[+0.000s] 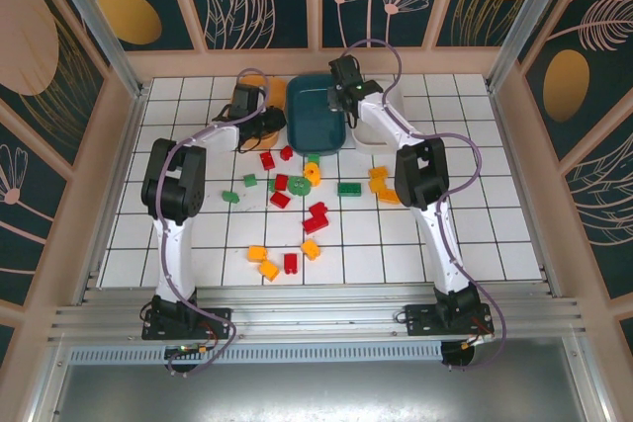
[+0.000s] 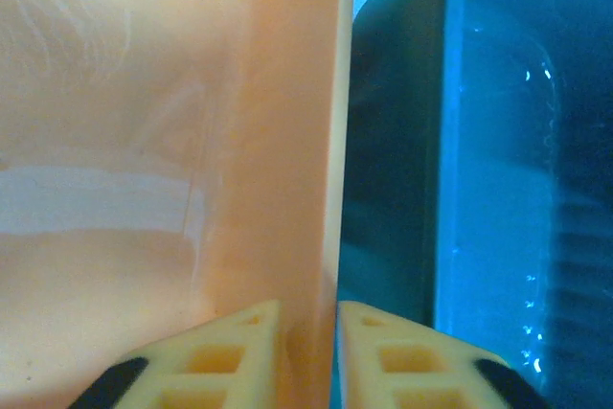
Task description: Sort the legos into containers by color
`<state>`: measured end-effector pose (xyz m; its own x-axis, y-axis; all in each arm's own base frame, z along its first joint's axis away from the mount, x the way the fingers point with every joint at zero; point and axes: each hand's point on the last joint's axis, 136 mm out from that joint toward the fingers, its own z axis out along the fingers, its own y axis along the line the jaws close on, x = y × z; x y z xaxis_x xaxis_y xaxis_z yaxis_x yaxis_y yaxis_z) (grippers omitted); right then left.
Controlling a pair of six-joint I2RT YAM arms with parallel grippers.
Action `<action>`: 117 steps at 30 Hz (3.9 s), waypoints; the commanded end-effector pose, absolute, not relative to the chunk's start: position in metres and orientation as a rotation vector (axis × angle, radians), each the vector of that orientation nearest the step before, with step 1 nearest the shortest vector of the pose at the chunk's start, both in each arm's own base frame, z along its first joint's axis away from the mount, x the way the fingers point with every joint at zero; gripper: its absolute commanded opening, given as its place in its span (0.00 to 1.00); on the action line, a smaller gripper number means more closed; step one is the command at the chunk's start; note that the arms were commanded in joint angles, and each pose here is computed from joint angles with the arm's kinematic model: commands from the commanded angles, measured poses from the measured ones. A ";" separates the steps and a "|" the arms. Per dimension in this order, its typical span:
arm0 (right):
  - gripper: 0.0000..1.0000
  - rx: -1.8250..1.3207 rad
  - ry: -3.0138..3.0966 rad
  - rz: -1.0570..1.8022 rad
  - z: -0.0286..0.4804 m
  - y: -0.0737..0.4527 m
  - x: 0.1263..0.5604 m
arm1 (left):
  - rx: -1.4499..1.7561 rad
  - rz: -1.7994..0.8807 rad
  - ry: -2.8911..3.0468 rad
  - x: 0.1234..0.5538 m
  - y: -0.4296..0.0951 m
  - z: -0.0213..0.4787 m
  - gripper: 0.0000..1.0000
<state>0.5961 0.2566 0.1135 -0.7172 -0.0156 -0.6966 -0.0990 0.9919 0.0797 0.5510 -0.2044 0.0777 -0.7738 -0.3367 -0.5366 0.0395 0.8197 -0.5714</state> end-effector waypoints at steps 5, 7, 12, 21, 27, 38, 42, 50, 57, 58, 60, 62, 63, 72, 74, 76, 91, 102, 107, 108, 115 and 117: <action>0.32 -0.073 2.280 0.226 0.171 0.264 0.600 | -0.211 -0.936 2.253 0.546 -0.223 0.136 0.38; 0.35 -0.069 2.268 0.218 0.181 0.258 0.598 | -0.199 -0.953 2.227 0.546 -0.225 0.149 0.43; 0.40 -0.023 2.279 0.159 0.178 0.216 0.594 | -0.158 -0.921 2.216 0.545 -0.220 0.165 0.51; 0.39 -0.049 2.433 0.081 0.117 0.158 0.563 | -0.191 -0.404 2.347 0.539 -0.141 0.127 0.41; 0.35 -0.118 2.515 0.133 0.084 0.174 0.548 | -0.173 -0.383 2.430 0.538 -0.143 0.091 0.24; 0.30 -0.190 2.522 0.300 0.085 0.212 0.536 | -0.120 -0.489 2.495 0.524 -0.159 0.070 0.12; 0.30 -0.187 2.511 0.351 0.092 0.219 0.539 | -0.109 -0.565 2.490 0.519 -0.169 0.072 0.10; 0.29 -0.179 2.490 0.452 0.104 0.228 0.539 | -0.067 -0.670 2.483 0.508 -0.197 0.077 0.08; 0.29 -0.169 2.456 0.518 0.121 0.229 0.534 | -0.081 -0.791 2.458 0.510 -0.212 0.084 0.08; 0.29 -0.169 2.456 0.529 0.121 0.230 0.533 | -0.086 -0.806 2.455 0.511 -0.213 0.083 0.08; 0.29 -0.168 2.460 0.531 0.120 0.229 0.532 | -0.085 -0.799 2.455 0.512 -0.214 0.082 0.08; 0.29 -0.166 2.461 0.522 0.119 0.226 0.530 | -0.077 -0.753 2.463 0.514 -0.209 0.081 0.07; 0.29 -0.166 2.459 0.524 0.120 0.226 0.529 | -0.071 -0.742 2.464 0.515 -0.209 0.081 0.08; 0.29 -0.155 2.414 0.552 0.144 0.221 0.518 | -0.065 -0.893 2.409 0.522 -0.227 0.091 0.08; 0.29 -0.140 2.398 0.551 0.151 0.215 0.514 | -0.060 -0.921 2.397 0.522 -0.230 0.094 0.08; 0.29 -0.116 2.384 0.564 0.156 0.210 0.510 | -0.051 -0.949 2.389 0.521 -0.233 0.096 0.08; 0.30 -0.051 2.393 0.445 0.151 0.191 0.415 | -0.035 -0.839 2.214 0.509 -0.211 0.172 0.12; 0.66 0.252 2.466 0.213 0.104 0.103 0.342 | -0.219 -1.088 1.870 0.379 -0.175 0.211 0.98; 0.90 0.211 2.519 0.222 0.086 0.105 0.326 | -0.243 -1.146 1.911 0.346 -0.172 0.183 0.98; 0.94 0.205 2.526 0.230 0.083 0.107 0.325 | -0.238 -1.152 1.917 0.343 -0.172 0.182 0.99; 0.99 0.162 2.599 0.209 0.054 0.119 0.326 | -0.217 -1.184 1.930 0.343 -0.179 0.184 0.98; 0.96 0.156 2.626 0.190 0.044 0.119 0.324 | -0.226 -1.195 1.928 0.344 -0.180 0.183 0.98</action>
